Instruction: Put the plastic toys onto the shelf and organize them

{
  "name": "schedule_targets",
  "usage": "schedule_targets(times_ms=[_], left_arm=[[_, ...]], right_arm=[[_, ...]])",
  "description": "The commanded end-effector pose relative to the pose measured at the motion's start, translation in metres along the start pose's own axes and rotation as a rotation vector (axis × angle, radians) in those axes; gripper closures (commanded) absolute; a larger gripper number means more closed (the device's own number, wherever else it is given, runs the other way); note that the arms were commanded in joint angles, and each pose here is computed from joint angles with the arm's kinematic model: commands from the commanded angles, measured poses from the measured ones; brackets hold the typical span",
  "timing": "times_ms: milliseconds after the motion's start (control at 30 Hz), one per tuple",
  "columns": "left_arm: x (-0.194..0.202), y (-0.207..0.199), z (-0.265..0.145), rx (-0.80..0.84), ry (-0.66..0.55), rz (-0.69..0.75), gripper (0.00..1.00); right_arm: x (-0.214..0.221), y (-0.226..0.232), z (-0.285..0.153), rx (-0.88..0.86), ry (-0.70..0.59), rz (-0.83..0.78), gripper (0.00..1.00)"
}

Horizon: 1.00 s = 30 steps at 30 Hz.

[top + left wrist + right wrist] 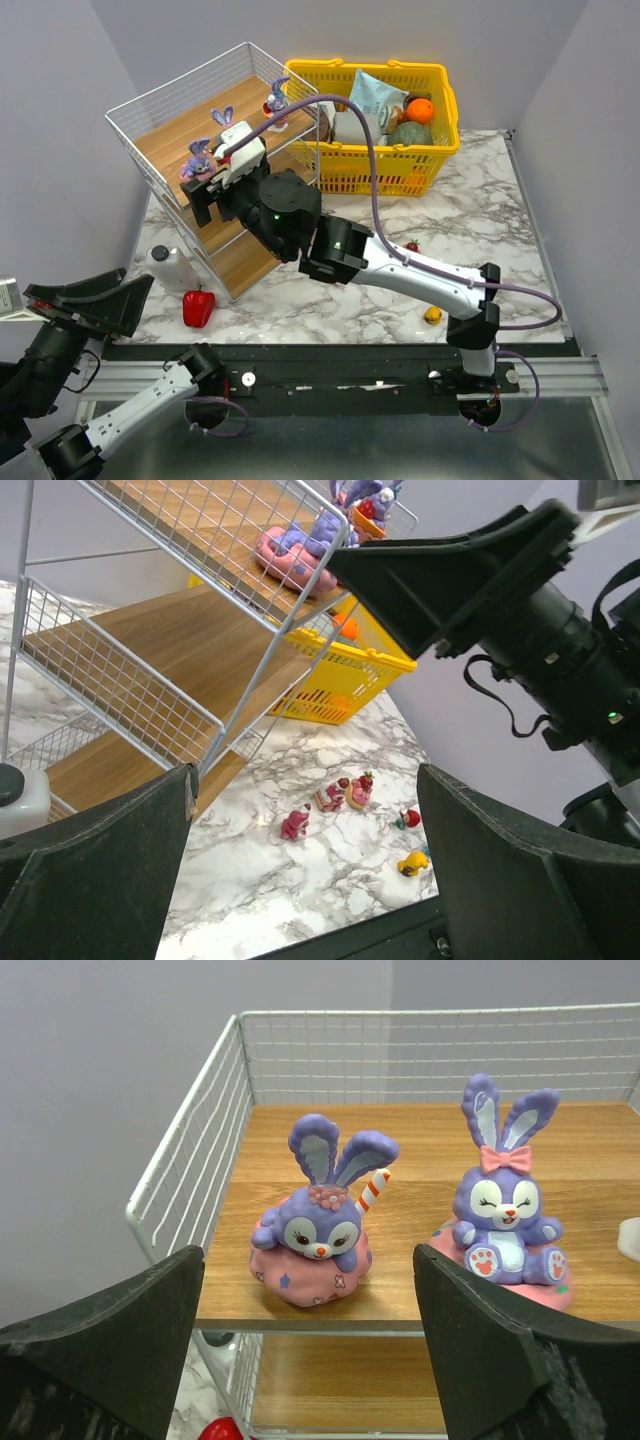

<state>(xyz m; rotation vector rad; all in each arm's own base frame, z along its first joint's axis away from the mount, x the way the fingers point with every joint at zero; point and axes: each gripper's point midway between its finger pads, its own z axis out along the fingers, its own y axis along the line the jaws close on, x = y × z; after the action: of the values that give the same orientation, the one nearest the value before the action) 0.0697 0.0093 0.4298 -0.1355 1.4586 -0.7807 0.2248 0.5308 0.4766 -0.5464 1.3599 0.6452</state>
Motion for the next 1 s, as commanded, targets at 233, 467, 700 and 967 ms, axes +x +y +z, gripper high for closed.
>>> schedule_targets(times_ms=[233, 467, 700, 967], left_arm=[[0.000, 0.006, 0.003, -0.020, -0.002, 0.048, 0.01], [0.023, 0.013, 0.013, -0.030, 0.044, 0.095, 0.01], [0.054, 0.014, 0.017, 0.024, 0.085, 0.115, 0.01], [0.094, 0.026, 0.018, 0.049, 0.120, 0.112, 0.01]], right_arm=[[-0.022, -0.013, -0.068, -0.082, 0.033, 0.104, 0.07], [0.078, -0.087, -0.135, 0.202, 0.224, 0.123, 0.07], [0.190, -0.130, -0.190, 0.419, 0.383, 0.161, 0.08], [0.290, -0.136, -0.207, 0.517, 0.551, 0.230, 0.08]])
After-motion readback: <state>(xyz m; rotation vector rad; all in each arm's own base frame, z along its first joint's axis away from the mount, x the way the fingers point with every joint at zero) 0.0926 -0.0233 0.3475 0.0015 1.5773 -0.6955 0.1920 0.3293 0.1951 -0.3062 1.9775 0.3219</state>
